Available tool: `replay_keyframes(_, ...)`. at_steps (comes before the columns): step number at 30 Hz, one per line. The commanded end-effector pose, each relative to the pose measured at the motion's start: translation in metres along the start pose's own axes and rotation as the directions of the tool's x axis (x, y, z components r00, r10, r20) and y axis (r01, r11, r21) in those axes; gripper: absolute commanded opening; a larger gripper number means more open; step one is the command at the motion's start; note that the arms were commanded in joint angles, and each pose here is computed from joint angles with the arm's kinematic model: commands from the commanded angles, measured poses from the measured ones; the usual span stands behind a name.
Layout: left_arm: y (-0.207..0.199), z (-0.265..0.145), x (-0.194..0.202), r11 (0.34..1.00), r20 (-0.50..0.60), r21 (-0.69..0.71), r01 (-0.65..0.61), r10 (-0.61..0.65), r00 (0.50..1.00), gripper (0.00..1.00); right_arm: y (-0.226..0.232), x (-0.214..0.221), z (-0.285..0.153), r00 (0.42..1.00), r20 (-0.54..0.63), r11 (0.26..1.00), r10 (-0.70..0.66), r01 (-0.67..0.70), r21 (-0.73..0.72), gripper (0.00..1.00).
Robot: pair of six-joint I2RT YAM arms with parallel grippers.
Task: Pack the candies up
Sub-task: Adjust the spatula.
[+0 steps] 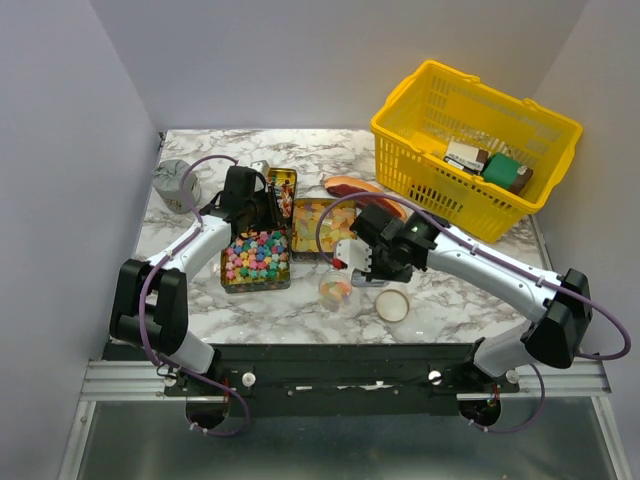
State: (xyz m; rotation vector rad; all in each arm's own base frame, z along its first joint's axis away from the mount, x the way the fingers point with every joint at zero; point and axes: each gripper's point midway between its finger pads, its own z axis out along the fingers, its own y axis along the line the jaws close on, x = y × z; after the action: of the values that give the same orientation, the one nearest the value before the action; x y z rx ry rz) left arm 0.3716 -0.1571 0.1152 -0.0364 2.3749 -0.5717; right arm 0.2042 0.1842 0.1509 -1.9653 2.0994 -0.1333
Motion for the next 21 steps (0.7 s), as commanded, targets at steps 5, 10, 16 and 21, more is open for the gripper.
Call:
replay_keyframes(5, 0.006, -0.013, -0.015, 0.999, 0.068, -0.040, -0.003, 0.006, 0.998, 0.43, -0.029, -0.031, -0.036, 0.982, 0.151, 0.983, 0.113, -0.133, 0.127, 0.01)
replay_keyframes(10, -0.001, -0.025, -0.027, 1.000, 0.100, -0.014, -0.003, 0.004, 0.995, 0.52, -0.037, -0.067, -0.052, 0.928, 0.332, 0.970, 0.170, -0.217, 0.112, 0.01)
replay_keyframes(16, -0.046, -0.056, -0.045, 0.978, 0.140, 0.178, -0.108, 0.084, 0.987, 0.76, -0.048, -0.095, -0.047, 0.890, 0.390, 0.954, 0.235, -0.288, 0.085, 0.01)
replay_keyframes(21, -0.066, -0.072, -0.045, 0.953, 0.151, 0.273, -0.129, 0.090, 0.984, 0.81, -0.065, -0.131, -0.051, 0.847, 0.454, 0.940, 0.275, -0.336, 0.058, 0.01)
